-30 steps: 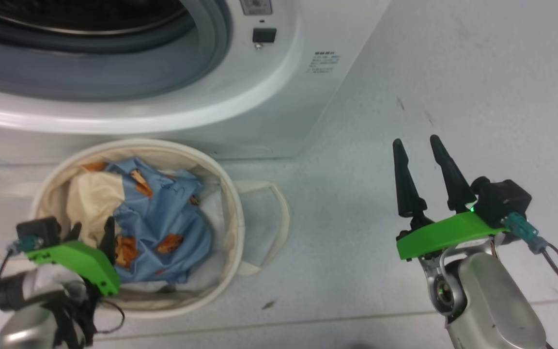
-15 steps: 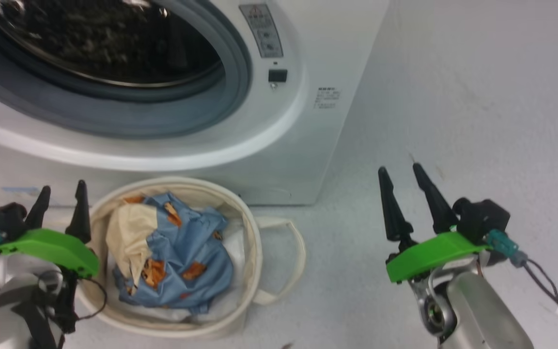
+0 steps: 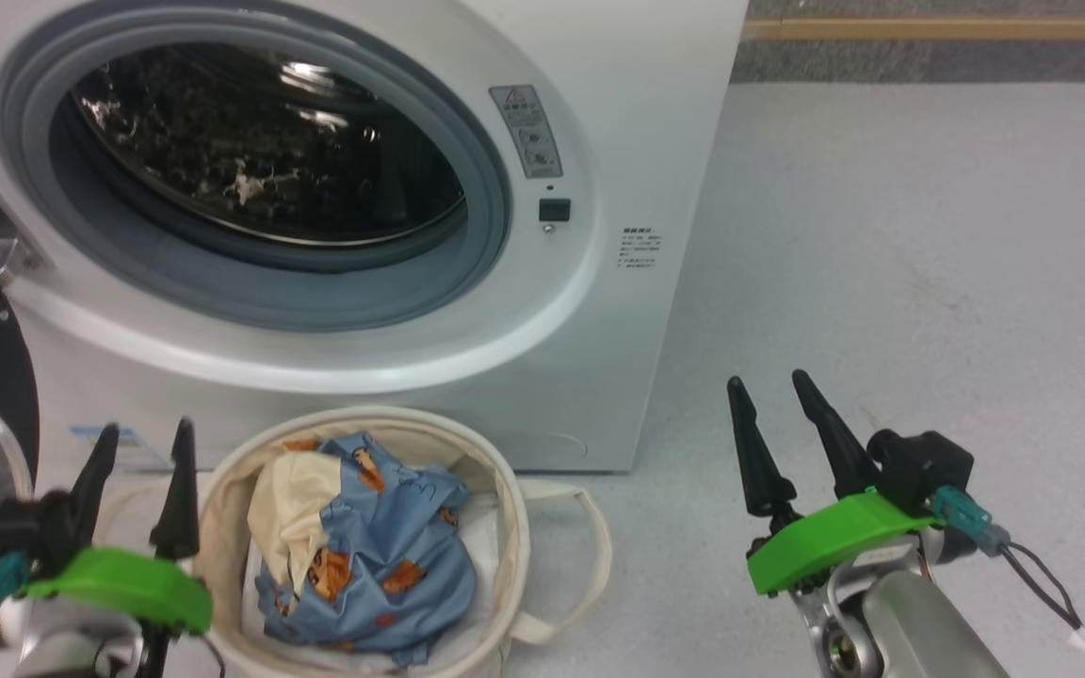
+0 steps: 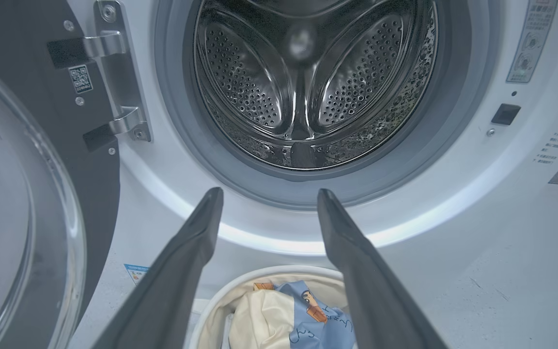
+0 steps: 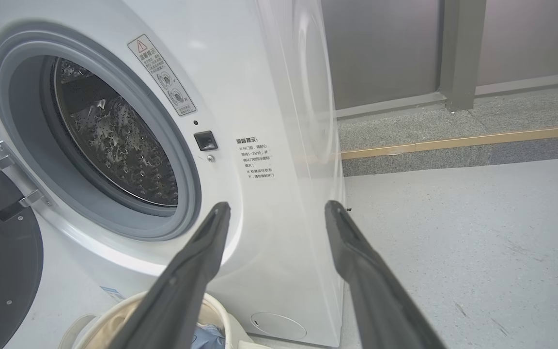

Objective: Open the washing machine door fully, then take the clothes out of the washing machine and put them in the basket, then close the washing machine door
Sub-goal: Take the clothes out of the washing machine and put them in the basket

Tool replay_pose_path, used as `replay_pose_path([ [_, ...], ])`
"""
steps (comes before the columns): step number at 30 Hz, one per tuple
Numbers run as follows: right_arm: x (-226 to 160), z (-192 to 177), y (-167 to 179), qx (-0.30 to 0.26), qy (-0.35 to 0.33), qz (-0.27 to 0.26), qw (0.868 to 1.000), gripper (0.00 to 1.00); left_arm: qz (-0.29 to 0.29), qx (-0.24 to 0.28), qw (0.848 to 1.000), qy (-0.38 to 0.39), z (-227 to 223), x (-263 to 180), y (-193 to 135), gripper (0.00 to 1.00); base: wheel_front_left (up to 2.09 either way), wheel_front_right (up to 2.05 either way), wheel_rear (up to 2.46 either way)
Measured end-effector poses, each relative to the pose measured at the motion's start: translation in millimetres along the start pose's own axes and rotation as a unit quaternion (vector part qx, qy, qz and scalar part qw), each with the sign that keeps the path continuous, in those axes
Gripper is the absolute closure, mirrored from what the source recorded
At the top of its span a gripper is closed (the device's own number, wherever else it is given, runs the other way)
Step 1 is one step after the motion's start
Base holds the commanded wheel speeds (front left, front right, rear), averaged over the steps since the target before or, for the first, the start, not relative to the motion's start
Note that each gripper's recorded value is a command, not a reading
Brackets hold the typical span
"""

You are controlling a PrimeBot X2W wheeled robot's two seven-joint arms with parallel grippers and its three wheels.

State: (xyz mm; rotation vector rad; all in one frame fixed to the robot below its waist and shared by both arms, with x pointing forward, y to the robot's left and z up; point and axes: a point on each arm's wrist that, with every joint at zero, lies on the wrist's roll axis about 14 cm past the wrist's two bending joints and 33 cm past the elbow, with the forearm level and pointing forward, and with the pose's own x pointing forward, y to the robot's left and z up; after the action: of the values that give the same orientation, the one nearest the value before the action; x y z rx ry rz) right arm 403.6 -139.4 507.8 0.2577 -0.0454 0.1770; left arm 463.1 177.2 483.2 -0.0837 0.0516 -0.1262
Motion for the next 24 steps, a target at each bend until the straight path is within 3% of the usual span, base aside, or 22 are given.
replay_pose_path([
  [7, -16, 8, -4, 0.0, -0.011, -0.012, 1.0, 0.0, 0.032, 0.009, 0.999, -0.008, 5, -26, 16, 0.0, 0.0, 0.0, 0.0],
  [24, -25, 20, -11, -0.001, -0.028, -0.025, 0.999, 0.0, 0.047, -0.003, 0.999, -0.013, 7, -48, 23, 0.0, 0.0, 0.0, 0.0],
])
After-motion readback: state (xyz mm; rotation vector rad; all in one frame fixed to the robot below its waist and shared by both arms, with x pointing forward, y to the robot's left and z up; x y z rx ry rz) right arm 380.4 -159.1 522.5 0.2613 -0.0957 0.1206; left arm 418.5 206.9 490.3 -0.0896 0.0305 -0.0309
